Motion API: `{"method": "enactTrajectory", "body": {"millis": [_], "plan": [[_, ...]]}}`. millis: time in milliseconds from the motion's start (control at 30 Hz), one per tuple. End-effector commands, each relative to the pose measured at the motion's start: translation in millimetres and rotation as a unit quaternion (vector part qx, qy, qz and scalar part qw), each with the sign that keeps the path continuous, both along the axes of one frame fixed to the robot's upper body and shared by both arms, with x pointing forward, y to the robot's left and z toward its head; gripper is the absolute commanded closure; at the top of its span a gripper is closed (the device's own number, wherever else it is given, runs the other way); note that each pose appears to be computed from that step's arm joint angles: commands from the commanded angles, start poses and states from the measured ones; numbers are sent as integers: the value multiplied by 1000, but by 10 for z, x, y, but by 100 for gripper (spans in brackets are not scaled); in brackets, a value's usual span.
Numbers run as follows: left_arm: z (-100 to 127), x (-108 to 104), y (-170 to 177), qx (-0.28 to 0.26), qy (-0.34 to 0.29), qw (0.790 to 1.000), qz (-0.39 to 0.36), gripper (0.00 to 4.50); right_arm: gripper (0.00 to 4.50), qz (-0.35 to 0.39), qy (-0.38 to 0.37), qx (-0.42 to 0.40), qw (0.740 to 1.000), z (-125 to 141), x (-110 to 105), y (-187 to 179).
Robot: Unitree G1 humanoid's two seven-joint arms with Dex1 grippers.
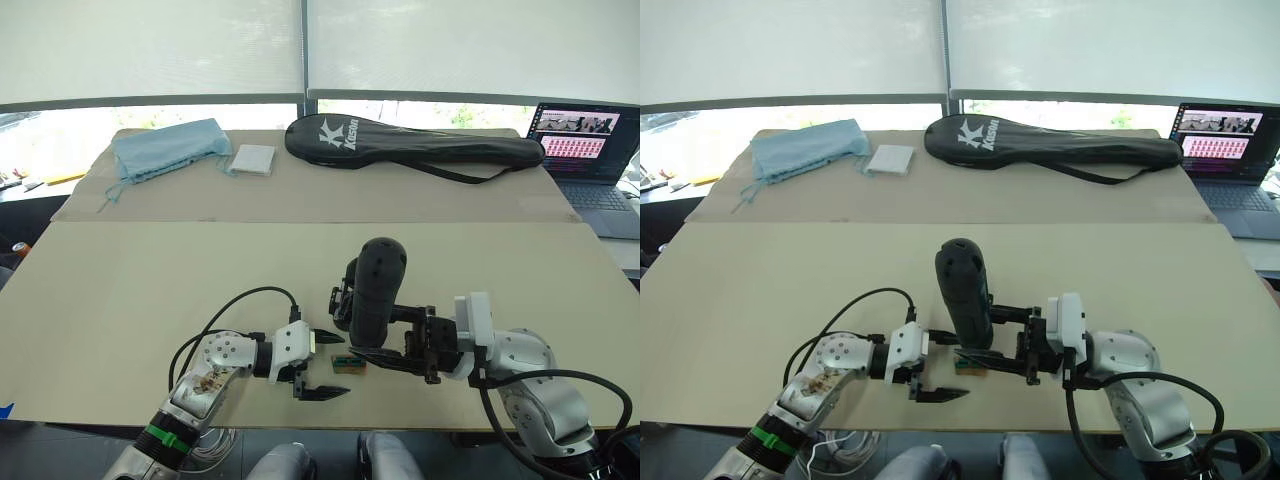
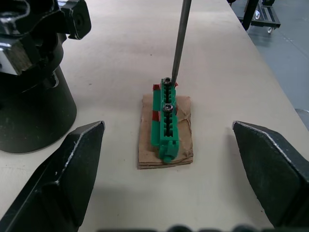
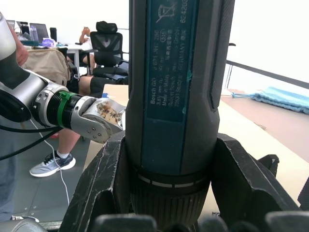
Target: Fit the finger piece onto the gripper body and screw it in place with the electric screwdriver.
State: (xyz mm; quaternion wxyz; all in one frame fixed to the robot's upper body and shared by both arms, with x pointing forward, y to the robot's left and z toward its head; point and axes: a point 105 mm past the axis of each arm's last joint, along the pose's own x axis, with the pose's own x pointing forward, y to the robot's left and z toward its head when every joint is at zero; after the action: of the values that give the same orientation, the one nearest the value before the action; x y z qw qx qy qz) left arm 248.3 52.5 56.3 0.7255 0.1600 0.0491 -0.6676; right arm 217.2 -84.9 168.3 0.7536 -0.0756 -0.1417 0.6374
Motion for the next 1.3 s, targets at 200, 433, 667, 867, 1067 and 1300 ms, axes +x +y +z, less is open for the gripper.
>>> {"method": "enactTrajectory", "body": {"millis": [200, 433, 667, 867, 1067, 1300], "plan": [[-68, -1, 15, 7, 15, 1000, 3, 0, 258, 8, -38, 11, 999, 128, -11, 29], [-63, 6, 23, 5, 15, 1000, 9, 0, 258, 6, -39, 14, 999, 134, 5, 33], [-74, -7, 25, 4, 17, 1000, 11, 0, 258, 8, -39, 13, 999, 148, -2, 19], [-79, -12, 16, 3, 18, 1000, 10, 0, 258, 8, -36, 11, 999, 146, -8, 5], [-83, -17, 18, 4, 19, 1000, 9, 0, 258, 9, -31, 12, 999, 144, -29, -11], [-97, -28, 25, 5, 22, 1000, 10, 0, 258, 14, -24, 17, 999, 150, -45, -13]]}}
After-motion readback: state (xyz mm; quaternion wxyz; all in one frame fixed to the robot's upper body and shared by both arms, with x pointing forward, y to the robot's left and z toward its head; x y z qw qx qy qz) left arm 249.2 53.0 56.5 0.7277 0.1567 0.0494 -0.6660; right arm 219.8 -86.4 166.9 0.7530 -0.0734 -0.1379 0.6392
